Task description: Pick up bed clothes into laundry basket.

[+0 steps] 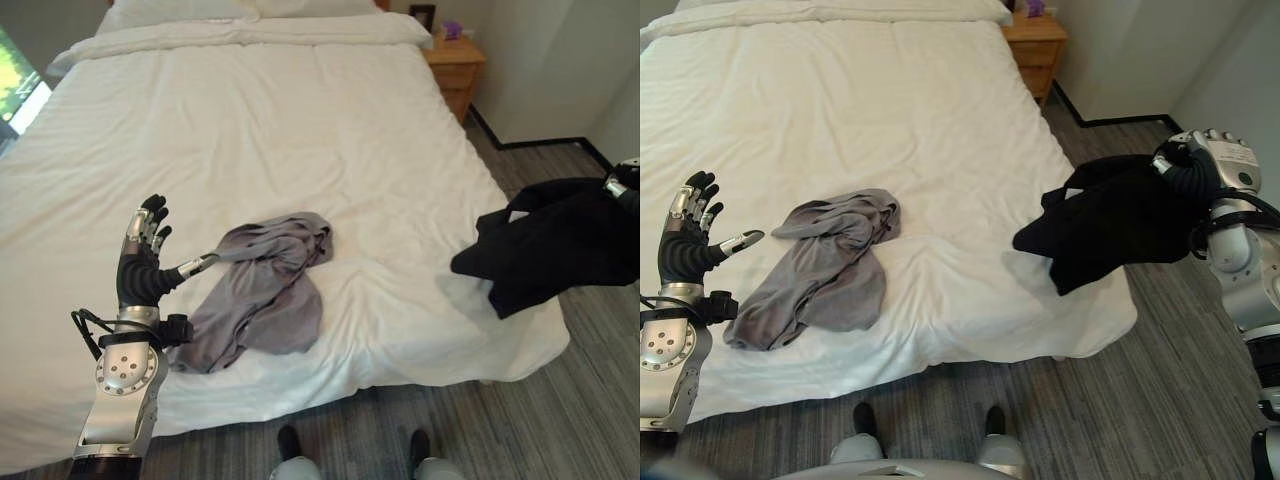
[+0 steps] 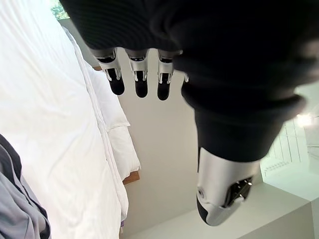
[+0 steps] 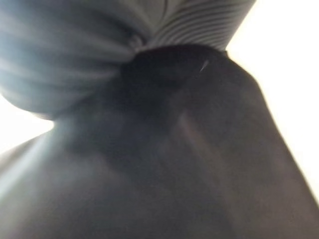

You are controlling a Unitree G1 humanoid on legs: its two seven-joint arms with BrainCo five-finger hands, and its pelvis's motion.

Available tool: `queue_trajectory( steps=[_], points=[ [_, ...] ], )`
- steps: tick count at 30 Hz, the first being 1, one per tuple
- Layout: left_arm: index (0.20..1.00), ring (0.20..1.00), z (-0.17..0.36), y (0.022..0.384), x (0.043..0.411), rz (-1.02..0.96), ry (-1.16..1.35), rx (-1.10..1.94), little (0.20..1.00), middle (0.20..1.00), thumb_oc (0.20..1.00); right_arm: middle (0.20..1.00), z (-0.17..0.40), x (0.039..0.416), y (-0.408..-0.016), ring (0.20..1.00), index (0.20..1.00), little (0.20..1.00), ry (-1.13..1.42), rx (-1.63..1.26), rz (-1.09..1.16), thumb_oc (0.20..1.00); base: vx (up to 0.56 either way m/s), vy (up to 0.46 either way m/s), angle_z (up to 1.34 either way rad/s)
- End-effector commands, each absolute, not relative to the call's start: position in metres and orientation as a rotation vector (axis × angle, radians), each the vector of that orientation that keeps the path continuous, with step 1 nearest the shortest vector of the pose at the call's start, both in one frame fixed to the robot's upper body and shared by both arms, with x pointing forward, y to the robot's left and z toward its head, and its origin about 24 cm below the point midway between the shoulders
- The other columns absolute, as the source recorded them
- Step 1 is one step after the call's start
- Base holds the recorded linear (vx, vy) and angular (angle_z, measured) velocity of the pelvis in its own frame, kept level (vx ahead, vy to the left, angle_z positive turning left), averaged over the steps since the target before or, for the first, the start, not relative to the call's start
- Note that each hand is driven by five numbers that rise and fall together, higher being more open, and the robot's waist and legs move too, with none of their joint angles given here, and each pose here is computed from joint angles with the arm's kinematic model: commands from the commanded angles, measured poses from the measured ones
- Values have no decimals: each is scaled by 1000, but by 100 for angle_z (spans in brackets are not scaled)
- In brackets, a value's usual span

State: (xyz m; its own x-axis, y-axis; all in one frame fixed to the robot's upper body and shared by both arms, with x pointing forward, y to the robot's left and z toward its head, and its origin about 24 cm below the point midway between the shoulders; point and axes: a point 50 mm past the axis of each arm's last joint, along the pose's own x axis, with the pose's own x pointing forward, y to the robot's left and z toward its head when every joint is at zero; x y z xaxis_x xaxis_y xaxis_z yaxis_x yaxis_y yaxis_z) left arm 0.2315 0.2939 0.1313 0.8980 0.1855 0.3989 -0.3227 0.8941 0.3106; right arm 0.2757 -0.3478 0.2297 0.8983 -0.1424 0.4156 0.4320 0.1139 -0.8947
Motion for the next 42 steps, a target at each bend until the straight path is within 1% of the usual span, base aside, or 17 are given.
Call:
queue_trajectory(
  steps=[1, 2, 5, 8, 10, 11, 13, 16, 20, 29, 30, 31, 32, 35, 37, 41, 42],
  points=[
    [1000, 1000, 164, 302, 238, 302, -472, 581, 1000, 1000, 1000, 200, 280, 267, -344, 200, 200, 200, -461, -1368, -557, 200, 19, 21, -8],
    [1000, 1000, 162, 312, 241, 338, -417, 728, 1000, 1000, 1000, 200, 288, 263, -347, 200, 200, 200, -476, -1372, -581, 200, 25, 21, -5],
    [1000, 1000, 163, 328, 247, 390, -344, 953, 1000, 1000, 1000, 200, 297, 256, -349, 200, 200, 200, -501, -1399, -603, 200, 40, 15, -6],
    [1000, 1000, 159, 345, 248, 442, -260, 1124, 1000, 1000, 1000, 200, 302, 252, -346, 200, 200, 200, -527, -1426, -609, 200, 25, 23, -14],
    [1000, 1000, 144, 360, 250, 497, -148, 1244, 1000, 1000, 1000, 200, 302, 252, -344, 200, 200, 200, -545, -1428, -614, 200, 33, 59, -8],
    [1000, 1000, 144, 360, 251, 497, -149, 1246, 1000, 1000, 1000, 200, 302, 252, -344, 200, 200, 200, -544, -1429, -615, 200, 32, 54, -7],
    [1000, 1000, 122, 374, 254, 520, -1, 1339, 1000, 1000, 1000, 200, 296, 249, -343, 200, 200, 200, -555, -1409, -610, 200, 57, 41, -13],
    [1000, 1000, 113, 376, 261, 520, 55, 1376, 1000, 1000, 1000, 200, 293, 245, -343, 200, 200, 200, -561, -1407, -611, 200, 29, 31, -2],
    [1000, 1000, 95, 382, 266, 515, 172, 1453, 1000, 1000, 1000, 200, 289, 247, -328, 200, 200, 200, -611, -1409, -555, 200, -4, 58, -14],
    [1000, 1000, 45, 384, 265, 398, 442, 1509, 1000, 1000, 1000, 200, 273, 246, -310, 200, 200, 200, -682, -1315, -455, 200, -35, 59, -31],
    [558, 558, 38, 385, 263, 381, 485, 1503, 558, 558, 558, 200, 270, 248, -308, 200, 200, 200, -680, -1304, -441, 200, -91, 72, -30],
    [200, 200, 26, 385, 257, 336, 555, 1504, 200, 200, 200, 200, 269, 250, -305, 200, 200, 200, -684, -1294, -425, 200, -102, 72, -39],
    [200, 200, 15, 384, 252, 299, 608, 1500, 200, 200, 200, 200, 268, 251, -304, 200, 200, 200, -684, -1289, -416, 200, -88, 75, -42],
    [200, 200, -27, 381, 218, 175, 821, 1464, 200, 200, 200, 200, 272, 252, -298, 200, 200, 200, -710, -1295, -406, 200, -32, 61, -36],
    [200, 200, -43, 374, 205, 145, 874, 1396, 200, 200, 200, 200, 278, 250, -302, 200, 200, 200, -714, -1327, -436, 200, 11, 32, -47],
    [200, 200, -35, 371, 218, 183, 807, 1360, 200, 200, 200, 200, 282, 249, -305, 200, 200, 200, -716, -1344, -453, 200, -5, -17, -37],
    [200, 200, -3, 371, 248, 305, 629, 1285, 200, 200, 200, 200, 285, 252, -306, 200, 200, 200, -719, -1350, -459, 200, -74, -62, -23]
  ],
)
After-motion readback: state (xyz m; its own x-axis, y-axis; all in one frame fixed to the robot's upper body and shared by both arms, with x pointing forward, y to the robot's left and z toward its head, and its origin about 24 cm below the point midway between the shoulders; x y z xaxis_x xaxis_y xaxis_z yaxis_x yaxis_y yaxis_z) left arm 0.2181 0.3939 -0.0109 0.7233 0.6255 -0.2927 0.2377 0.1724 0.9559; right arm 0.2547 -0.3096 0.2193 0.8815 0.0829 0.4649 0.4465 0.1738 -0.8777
